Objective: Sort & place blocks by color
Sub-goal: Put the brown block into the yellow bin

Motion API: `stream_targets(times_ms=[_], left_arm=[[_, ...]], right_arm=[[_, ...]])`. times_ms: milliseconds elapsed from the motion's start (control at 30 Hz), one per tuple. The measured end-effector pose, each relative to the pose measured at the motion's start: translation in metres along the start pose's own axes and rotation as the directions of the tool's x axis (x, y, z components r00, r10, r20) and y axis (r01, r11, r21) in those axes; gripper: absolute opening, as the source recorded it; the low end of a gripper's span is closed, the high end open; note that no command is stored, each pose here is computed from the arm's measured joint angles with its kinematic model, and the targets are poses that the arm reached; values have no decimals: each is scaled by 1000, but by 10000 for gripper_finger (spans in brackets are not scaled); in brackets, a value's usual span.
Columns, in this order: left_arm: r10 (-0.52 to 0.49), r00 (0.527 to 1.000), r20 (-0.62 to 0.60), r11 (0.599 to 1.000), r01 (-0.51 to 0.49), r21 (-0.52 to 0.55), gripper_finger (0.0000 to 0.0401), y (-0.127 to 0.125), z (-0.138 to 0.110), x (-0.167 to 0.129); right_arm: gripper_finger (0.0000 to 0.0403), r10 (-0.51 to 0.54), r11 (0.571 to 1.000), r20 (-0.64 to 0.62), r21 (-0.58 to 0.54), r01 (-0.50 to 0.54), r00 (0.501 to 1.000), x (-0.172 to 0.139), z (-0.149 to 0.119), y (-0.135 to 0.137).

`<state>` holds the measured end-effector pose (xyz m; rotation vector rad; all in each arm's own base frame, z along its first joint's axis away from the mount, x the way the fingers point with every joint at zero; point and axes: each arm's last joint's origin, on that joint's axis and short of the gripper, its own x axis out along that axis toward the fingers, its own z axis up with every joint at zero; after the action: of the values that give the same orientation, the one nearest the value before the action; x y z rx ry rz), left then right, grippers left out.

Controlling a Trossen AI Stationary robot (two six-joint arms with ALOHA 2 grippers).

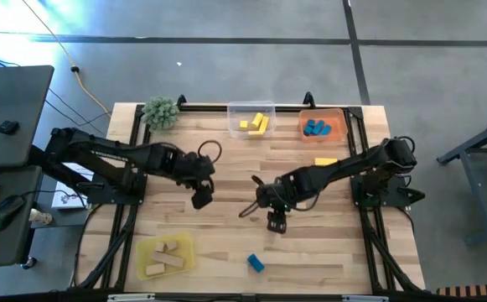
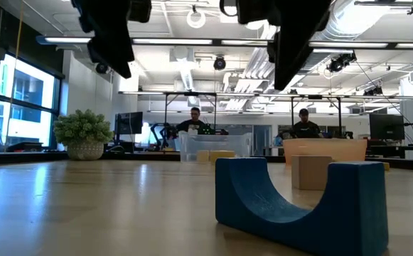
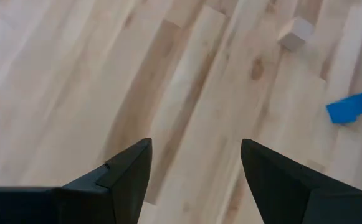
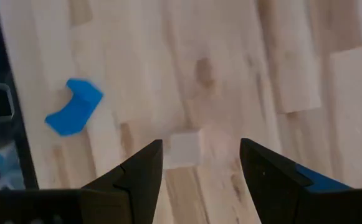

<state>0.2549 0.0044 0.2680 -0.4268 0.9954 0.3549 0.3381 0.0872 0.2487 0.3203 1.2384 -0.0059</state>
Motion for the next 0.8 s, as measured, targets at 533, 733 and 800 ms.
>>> stream_targets(times_ms=[533, 733, 800], left_arm=[[-93, 996, -17, 995, 92, -36, 236, -60, -43, -12], [-95, 995, -6, 995, 95, -31, 236, -69, -53, -15], [-99, 995, -7, 995, 98, -30, 236, -71, -54, -16]], right_arm=[[201, -57, 978, -6, -200, 55, 998, 12, -23, 37], [201, -98, 967, -74, -243, 78, 992, 39, -23, 35], [201, -125, 963, -83, -248, 101, 989, 47, -23, 34]])
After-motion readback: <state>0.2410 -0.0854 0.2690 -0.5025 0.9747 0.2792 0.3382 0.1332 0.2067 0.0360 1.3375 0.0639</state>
